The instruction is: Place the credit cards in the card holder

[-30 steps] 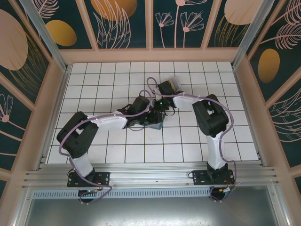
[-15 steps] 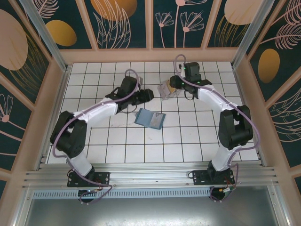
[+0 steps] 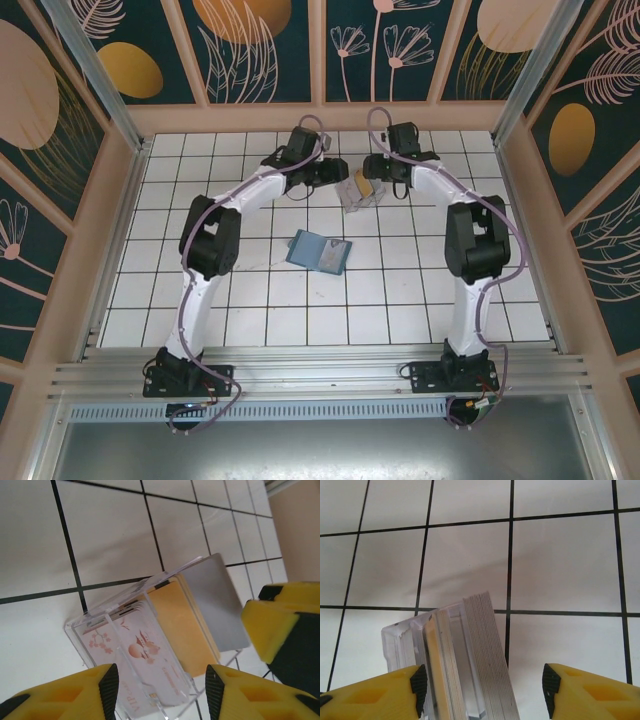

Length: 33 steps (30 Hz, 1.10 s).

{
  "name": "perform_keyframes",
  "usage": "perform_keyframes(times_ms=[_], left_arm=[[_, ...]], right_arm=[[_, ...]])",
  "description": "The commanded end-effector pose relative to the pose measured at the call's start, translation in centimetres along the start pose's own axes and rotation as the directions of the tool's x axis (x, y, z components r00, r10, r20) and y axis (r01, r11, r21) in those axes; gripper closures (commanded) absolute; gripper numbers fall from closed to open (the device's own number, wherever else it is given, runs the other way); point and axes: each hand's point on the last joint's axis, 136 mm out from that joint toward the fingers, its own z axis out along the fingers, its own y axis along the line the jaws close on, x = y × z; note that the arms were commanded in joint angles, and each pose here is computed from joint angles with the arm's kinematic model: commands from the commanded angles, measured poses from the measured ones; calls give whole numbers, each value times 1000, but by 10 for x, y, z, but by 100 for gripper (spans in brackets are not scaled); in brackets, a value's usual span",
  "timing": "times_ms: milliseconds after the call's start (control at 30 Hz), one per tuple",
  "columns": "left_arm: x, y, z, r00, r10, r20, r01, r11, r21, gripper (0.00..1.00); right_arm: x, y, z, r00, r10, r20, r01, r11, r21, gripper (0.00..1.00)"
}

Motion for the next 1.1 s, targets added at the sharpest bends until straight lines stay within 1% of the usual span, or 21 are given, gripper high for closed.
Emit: perform_keyframes(times_ms=[0, 67, 267, 400, 633, 833, 1067], left_arm=[[6, 11, 8, 999, -5, -54, 4, 1000, -14, 49], [10, 12, 13, 998, -11, -68, 11, 1000, -4, 49], [24, 30, 28, 994, -34, -99, 31, 999, -29, 50], [31, 34, 38, 991, -61, -122, 61, 998, -8, 51], [39, 44, 51, 987, -83, -140, 83, 997, -3, 52], [48, 51, 49, 985, -80, -150, 77, 997, -28, 52], [56, 57, 44, 985, -89, -146, 84, 996, -41, 52]], right_arm=[[-2, -3, 5, 999, -33, -31, 34, 999, 30, 34], [-2, -4, 8, 999, -37, -38, 38, 999, 35, 34], [5, -6, 17, 997, -37, -63, 39, 999, 34, 34], [9, -6, 22, 996, -37, -78, 40, 999, 32, 34], [13, -8, 28, 995, -38, -91, 42, 998, 42, 34], [17, -14, 34, 994, -42, -105, 49, 996, 69, 35], [13, -18, 30, 995, -45, -94, 54, 994, 91, 36]])
